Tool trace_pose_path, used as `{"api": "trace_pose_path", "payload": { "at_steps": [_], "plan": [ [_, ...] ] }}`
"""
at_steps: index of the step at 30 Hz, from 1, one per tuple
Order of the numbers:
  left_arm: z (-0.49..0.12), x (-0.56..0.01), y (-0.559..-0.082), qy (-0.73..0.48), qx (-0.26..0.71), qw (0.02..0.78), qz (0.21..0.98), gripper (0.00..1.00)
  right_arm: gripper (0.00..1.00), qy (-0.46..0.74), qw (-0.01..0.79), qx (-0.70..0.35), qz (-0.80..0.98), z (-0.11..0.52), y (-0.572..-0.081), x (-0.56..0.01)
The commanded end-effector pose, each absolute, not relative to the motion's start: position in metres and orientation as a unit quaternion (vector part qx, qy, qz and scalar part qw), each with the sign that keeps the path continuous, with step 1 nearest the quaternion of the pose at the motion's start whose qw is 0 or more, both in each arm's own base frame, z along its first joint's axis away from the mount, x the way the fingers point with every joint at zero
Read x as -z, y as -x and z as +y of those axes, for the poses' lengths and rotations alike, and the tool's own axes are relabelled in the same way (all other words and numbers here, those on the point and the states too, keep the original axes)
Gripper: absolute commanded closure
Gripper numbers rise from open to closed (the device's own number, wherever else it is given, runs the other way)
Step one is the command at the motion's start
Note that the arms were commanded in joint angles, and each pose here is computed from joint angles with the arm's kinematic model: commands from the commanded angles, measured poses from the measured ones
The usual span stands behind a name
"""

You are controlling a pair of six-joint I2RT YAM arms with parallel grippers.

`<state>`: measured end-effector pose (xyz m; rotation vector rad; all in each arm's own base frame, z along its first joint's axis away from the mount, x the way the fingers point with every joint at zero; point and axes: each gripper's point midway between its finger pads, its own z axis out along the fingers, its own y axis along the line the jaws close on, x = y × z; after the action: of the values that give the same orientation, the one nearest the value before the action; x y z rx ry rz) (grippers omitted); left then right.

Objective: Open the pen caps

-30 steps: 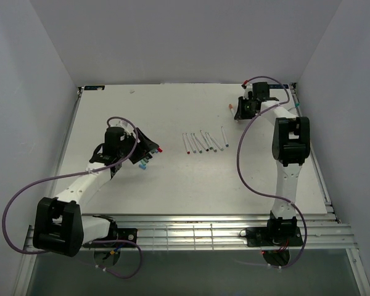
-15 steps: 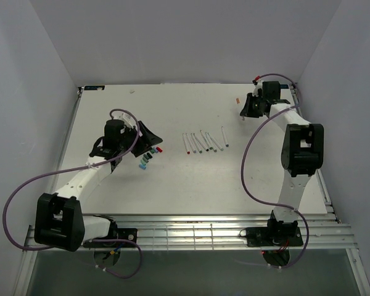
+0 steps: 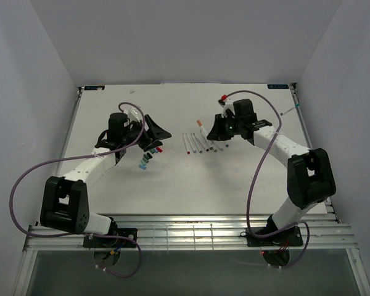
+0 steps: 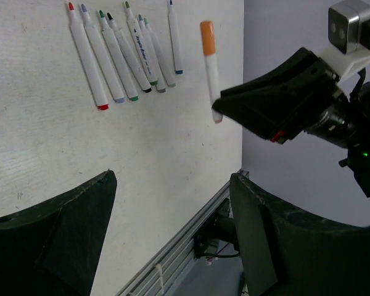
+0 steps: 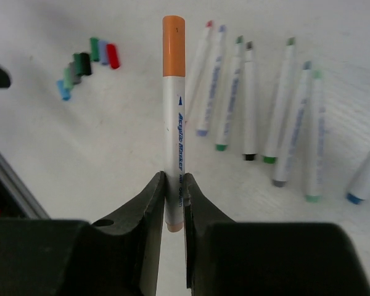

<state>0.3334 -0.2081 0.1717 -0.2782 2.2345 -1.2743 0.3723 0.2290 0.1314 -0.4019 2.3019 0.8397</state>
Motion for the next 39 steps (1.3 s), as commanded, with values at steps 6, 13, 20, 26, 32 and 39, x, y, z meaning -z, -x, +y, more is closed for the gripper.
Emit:
{"api": "trace_pose_path", "payload": {
  "at_steps": [6, 13, 20, 26, 32, 39],
  "plan": [
    [-0.217, -0.195, -0.336, 0.087, 0.503, 0.291, 0.809, 0.16, 0.92, 0.251, 0.292, -0.426, 0.818, 0.318, -0.283, -0.167],
    [-0.218, -0.186, -0.332, 0.105, 0.503, 0.277, 0.812, 0.19, 0.92, 0.273, 0.285, -0.443, 0.805, 0.345, -0.262, -0.179],
    [-0.217, -0.176, -0.327, 0.115, 0.495, 0.273, 0.817, 0.25, 0.92, 0.274, 0.283, -0.456, 0.798, 0.356, -0.259, -0.183],
    [-0.217, -0.175, -0.327, 0.121, 0.499, 0.270, 0.814, 0.35, 0.92, 0.276, 0.284, -0.458, 0.796, 0.361, -0.260, -0.185],
    [-0.220, -0.177, -0.328, 0.123, 0.507, 0.267, 0.810, 0.43, 0.92, 0.281, 0.278, -0.461, 0.794, 0.370, -0.259, -0.183],
    [-0.224, -0.176, -0.325, 0.121, 0.511, 0.259, 0.810, 0.54, 0.92, 0.281, 0.278, -0.459, 0.796, 0.374, -0.261, -0.180]
  ]
}}
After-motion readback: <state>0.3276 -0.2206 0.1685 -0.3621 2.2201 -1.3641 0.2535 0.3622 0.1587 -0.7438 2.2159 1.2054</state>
